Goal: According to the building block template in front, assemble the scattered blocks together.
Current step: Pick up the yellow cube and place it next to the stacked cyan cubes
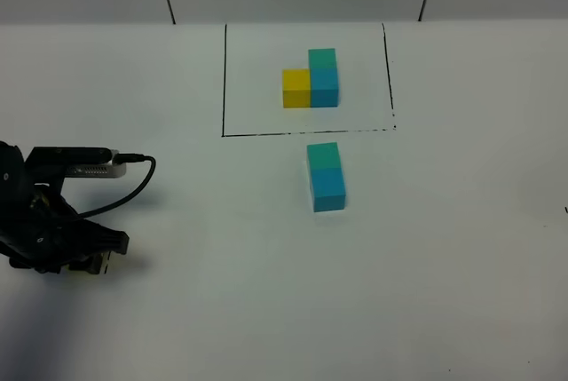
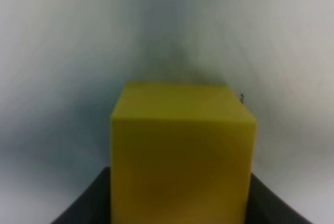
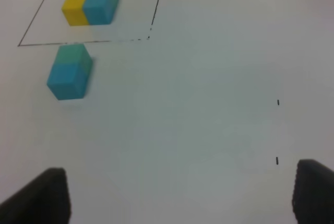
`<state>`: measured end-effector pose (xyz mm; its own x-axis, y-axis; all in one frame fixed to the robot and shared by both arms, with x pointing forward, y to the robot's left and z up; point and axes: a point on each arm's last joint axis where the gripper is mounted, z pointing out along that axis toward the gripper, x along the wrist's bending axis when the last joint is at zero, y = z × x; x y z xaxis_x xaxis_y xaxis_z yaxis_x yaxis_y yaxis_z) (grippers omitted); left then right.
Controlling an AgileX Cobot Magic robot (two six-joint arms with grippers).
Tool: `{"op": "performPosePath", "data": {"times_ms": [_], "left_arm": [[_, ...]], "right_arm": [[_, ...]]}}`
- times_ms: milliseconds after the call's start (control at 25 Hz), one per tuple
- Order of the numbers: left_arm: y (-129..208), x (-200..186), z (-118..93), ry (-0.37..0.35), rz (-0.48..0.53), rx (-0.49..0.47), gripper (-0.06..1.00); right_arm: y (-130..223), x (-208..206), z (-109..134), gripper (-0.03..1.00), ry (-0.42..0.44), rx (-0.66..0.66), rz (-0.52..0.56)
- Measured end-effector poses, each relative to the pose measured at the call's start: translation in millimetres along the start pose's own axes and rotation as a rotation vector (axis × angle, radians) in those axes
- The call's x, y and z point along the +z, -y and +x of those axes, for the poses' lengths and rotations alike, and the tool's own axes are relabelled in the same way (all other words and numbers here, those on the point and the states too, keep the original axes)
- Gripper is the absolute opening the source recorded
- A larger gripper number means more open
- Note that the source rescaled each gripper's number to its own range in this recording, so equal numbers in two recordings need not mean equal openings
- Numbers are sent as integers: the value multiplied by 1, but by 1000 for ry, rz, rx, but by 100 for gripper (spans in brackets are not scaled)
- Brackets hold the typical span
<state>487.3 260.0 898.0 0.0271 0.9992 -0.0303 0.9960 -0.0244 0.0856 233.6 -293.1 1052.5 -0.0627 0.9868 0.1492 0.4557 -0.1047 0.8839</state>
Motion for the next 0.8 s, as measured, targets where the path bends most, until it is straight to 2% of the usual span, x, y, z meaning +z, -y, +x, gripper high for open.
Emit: {"op": "performPosePath", "data": {"times_ms": [80, 200, 480, 640, 720, 800], "left_arm": [[-5, -6, -1, -3, 23, 84, 1], [-19, -21, -4, 9, 59, 286, 1], [-56, -49, -21, 109, 122, 778, 1], [-73, -43, -48, 149, 150, 1038, 1], [-83, -35, -65, 147, 170, 1134, 1], [-92, -29, -84, 115, 194, 1219, 1]], "right_arm": [[0, 0, 0, 73, 0, 0, 0], [0, 0, 0, 73, 0, 0, 0], [0, 0, 0, 73, 0, 0, 0], [0, 0, 0, 73, 0, 0, 0], [0, 0, 0, 73, 0, 0, 0], [0, 0, 0, 73, 0, 0, 0]]}}
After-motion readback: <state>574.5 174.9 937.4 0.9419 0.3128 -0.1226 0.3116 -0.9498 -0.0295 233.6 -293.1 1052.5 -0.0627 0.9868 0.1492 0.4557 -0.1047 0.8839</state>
